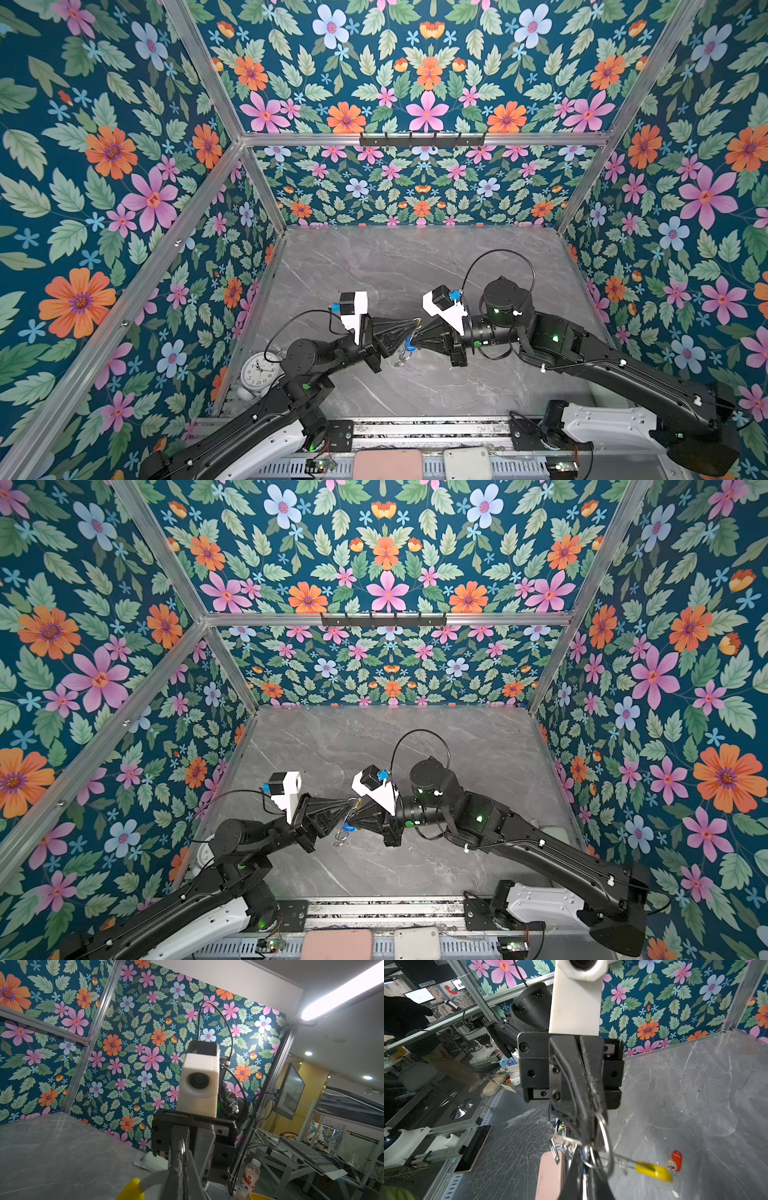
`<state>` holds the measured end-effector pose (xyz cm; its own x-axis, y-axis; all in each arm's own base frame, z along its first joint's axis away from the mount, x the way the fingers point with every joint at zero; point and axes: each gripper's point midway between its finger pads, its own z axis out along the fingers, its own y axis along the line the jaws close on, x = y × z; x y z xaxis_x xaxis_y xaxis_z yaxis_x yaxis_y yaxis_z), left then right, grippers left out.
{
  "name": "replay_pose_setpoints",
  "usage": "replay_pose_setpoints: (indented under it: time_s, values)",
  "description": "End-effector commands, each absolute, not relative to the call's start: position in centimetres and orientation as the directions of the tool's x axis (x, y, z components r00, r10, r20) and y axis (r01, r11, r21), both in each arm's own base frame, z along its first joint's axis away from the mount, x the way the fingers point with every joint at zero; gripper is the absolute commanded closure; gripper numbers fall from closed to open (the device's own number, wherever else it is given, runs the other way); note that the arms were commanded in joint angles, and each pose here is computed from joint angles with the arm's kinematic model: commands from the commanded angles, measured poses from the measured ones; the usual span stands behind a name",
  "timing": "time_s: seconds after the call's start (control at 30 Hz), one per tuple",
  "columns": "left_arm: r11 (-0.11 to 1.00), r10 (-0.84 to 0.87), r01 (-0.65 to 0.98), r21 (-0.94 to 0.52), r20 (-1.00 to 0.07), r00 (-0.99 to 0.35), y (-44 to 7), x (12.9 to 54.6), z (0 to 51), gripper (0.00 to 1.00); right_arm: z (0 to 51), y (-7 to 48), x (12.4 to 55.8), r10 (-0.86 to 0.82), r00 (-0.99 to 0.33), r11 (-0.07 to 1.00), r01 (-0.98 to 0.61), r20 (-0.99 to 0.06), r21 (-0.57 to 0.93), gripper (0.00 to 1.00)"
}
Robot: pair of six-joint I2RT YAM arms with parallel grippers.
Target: Remove the keys from the keyring
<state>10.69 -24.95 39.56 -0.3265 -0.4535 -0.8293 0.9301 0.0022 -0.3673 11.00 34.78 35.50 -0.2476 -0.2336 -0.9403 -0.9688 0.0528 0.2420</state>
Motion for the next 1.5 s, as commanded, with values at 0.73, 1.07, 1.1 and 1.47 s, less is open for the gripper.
replay_pose_setpoints:
  time_s: [0.73, 1.07, 1.1, 1.47]
  values:
    - [0.18, -0.442, 0.914, -0.363, -0.86, -0.254, -23.3, 12.0, 38.0, 1.0, 32.0, 28.3, 14.0, -0.143, -0.322, 0.415, -0.878, -0.936, 0.239, 1.0]
    - [0.204, -0.446, 0.904, -0.376, -0.858, -0.256, -22.9, 12.3, 37.7, 1.0, 24.1, 28.0, 16.6, -0.149, -0.552, 0.489, -0.762, -0.82, 0.424, 1.0]
    - [0.203, -0.444, 0.903, -0.378, -0.858, -0.259, -22.9, 12.3, 37.6, 1.0, 23.3, 28.2, 16.8, -0.16, -0.564, 0.494, -0.756, -0.81, 0.429, 1.0]
    - [0.189, -0.451, 0.902, -0.388, -0.85, -0.271, -23.1, 12.3, 37.5, 1.0, 16.4, 31.8, 19.0, -0.241, -0.666, 0.509, -0.706, -0.706, 0.492, 1.0]
